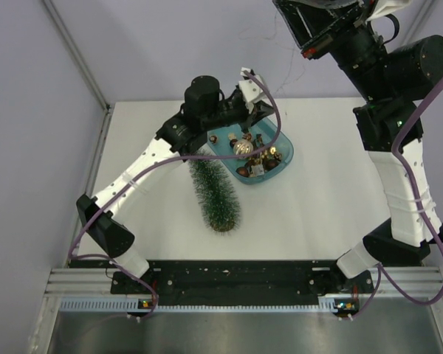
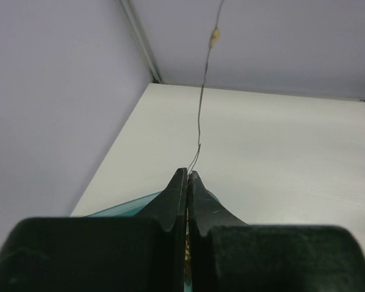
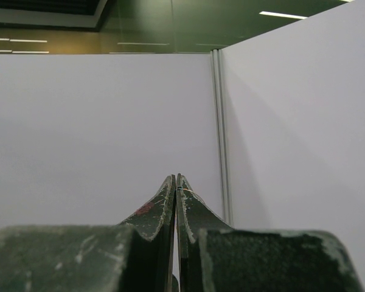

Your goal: Decorate the small christmas tree

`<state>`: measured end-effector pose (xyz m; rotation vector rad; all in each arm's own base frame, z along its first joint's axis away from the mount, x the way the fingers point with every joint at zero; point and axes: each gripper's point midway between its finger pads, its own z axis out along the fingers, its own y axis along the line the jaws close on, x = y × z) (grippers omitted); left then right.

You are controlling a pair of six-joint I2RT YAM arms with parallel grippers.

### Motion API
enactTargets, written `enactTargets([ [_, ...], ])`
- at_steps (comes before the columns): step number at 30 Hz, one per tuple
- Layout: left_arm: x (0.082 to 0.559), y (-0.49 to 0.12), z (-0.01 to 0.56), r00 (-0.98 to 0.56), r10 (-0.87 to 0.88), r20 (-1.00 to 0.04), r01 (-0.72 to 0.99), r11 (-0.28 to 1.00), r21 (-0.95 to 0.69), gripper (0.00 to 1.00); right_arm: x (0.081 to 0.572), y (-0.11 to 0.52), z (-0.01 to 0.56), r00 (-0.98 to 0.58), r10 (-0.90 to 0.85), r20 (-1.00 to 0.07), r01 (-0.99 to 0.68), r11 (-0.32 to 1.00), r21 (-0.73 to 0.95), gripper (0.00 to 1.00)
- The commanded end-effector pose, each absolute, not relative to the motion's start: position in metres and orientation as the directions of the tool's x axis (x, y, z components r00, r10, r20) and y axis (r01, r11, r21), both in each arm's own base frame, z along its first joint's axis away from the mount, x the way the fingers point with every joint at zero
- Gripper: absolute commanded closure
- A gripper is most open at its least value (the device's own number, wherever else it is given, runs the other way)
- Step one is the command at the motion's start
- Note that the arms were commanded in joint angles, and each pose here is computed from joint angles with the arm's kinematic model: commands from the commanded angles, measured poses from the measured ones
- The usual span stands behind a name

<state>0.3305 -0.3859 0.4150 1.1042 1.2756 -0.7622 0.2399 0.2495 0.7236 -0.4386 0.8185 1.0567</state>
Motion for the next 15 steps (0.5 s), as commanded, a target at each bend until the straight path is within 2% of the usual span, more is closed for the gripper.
enactTargets([
  [1,0.335,-0.359,0.501,0.409,0.055,-0.911,0.799,0.461,0.387,1.0,0.225,0.237,0.736,0.277,0.611,-0.741,-0.894,0.447,0.035,1.0],
  [8,0.345,-0.313,0.552,0.568,0.125,-0.814,0.615,0.593,0.52,1.0,0.221,0.233,0.738,0.274,0.621,-0.735,-0.893,0.448,0.046,1.0],
  [15,0.364,-0.246,0.584,0.626,0.222,-0.748,0.434,0.697,0.571,1.0,0.208,0.23,0.747,0.269,0.65,-0.71,-0.91,0.414,0.034,1.0],
])
